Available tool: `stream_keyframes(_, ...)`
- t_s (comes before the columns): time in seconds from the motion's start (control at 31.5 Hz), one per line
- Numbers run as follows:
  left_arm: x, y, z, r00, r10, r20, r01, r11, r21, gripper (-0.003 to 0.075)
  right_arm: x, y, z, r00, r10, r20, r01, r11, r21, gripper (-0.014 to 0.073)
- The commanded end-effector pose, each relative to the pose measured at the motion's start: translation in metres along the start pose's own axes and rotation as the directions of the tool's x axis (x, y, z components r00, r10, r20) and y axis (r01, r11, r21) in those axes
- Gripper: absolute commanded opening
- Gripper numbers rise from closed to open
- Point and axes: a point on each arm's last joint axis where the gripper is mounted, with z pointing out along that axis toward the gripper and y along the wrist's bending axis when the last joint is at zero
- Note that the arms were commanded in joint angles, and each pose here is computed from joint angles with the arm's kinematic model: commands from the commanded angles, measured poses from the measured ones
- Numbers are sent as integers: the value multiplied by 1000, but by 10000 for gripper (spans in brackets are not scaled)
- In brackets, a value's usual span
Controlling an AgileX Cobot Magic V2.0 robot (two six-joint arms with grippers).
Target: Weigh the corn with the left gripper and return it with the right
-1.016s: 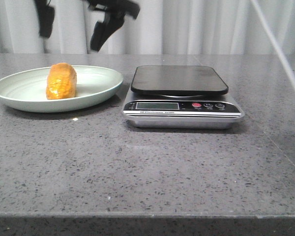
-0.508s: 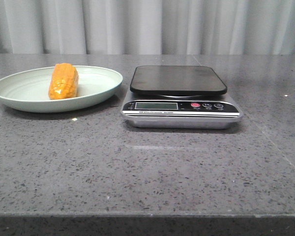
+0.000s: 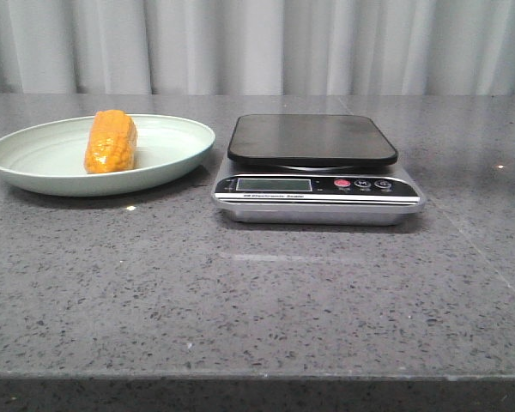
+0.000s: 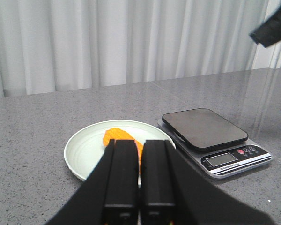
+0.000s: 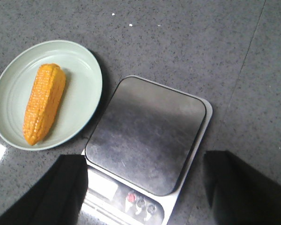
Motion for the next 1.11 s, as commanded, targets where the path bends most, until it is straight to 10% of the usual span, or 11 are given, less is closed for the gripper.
stream_keyframes(0.0, -13, -2, -1, 997, 4, 75, -5, 1000, 13, 132, 23, -3, -29, 986, -15, 164, 16, 1000, -3, 597)
stream_keyframes(0.57, -13, -2, -1, 997, 3, 75, -4, 1000, 14, 132, 182, -16, -113, 859, -83, 505, 83, 996, 23, 587)
stream_keyframes(0.79, -13, -2, -1, 997, 1, 75, -2, 1000, 14, 132, 239, -26, -115, 764, -84, 640, 93, 995, 19, 117)
stream_keyframes(1.08, -13, -2, -1, 997, -5, 74, 3, 1000, 17, 132, 260, -31, -111, 734, -103, 672, 106, 994, 37, 139)
